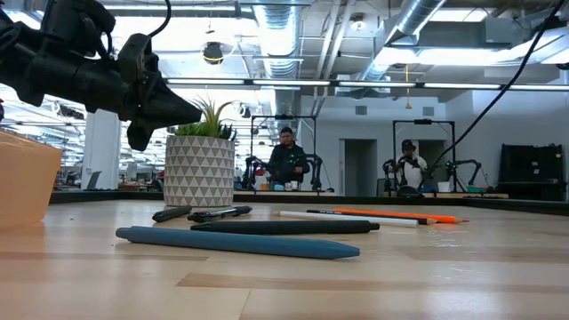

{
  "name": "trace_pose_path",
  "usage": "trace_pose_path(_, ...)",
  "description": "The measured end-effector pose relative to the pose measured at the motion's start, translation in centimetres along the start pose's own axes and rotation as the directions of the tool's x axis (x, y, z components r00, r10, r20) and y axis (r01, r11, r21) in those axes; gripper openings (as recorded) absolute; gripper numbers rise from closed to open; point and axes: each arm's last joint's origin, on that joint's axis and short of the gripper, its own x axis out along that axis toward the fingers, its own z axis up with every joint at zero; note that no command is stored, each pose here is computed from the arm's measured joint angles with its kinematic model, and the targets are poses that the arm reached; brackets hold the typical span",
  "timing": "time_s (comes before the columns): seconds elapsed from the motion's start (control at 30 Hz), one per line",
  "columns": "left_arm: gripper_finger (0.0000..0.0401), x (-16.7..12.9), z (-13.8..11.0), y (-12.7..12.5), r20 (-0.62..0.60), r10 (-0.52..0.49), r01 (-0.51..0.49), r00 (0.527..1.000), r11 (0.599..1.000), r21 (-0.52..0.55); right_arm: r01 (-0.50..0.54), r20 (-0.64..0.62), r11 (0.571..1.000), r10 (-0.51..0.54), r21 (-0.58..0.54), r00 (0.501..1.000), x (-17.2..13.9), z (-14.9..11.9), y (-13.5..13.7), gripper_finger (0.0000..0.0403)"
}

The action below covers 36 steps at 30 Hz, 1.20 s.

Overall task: Sort pens & pencils
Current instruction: Put the green pencil into the gray bin

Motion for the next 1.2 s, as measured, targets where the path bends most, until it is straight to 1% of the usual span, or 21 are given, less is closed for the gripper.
trace_pose_path(0.17, 0.0025, 0.0, -0.03, -0.02, -0.006, -0.007, 0.007, 1.0, 1.0, 0.001, 0.026, -0.067, 0.999, -0.024, 0.041, 0.997, 0.47, -0.24, 0.55, 0.0051)
trace_pose_path(0.27, 0.0025, 0.0, -0.02, -0.02, -0.005, -0.008, 0.008, 1.0, 1.0, 0.009, 0.018, -0.08, 0.997, -0.012, 0.071, 0.997, 0.58, -0.04, 0.84, 0.0051)
trace_pose_path(0.67, 0.0025, 0.0, -0.04, -0.03, -0.011, -0.014, 0.014, 1.0, 1.0, 0.024, 0.045, -0.101, 0.997, -0.039, 0.061, 0.994, 0.41, -0.16, 0.56, 0.0051)
trace_pose_path(0.87, 0.0025, 0.0, -0.04, -0.03, -0.011, -0.014, 0.015, 1.0, 1.0, 0.024, 0.094, -0.163, 0.994, -0.085, 0.051, 0.983, 0.31, -0.34, 0.36, 0.0051)
trace_pose_path(1.2, 0.0025, 0.0, -0.05, -0.04, -0.011, -0.015, 0.015, 1.0, 1.0, 0.024, 0.098, -0.17, 0.994, -0.088, 0.052, 0.982, 0.28, -0.32, 0.35, 0.0051)
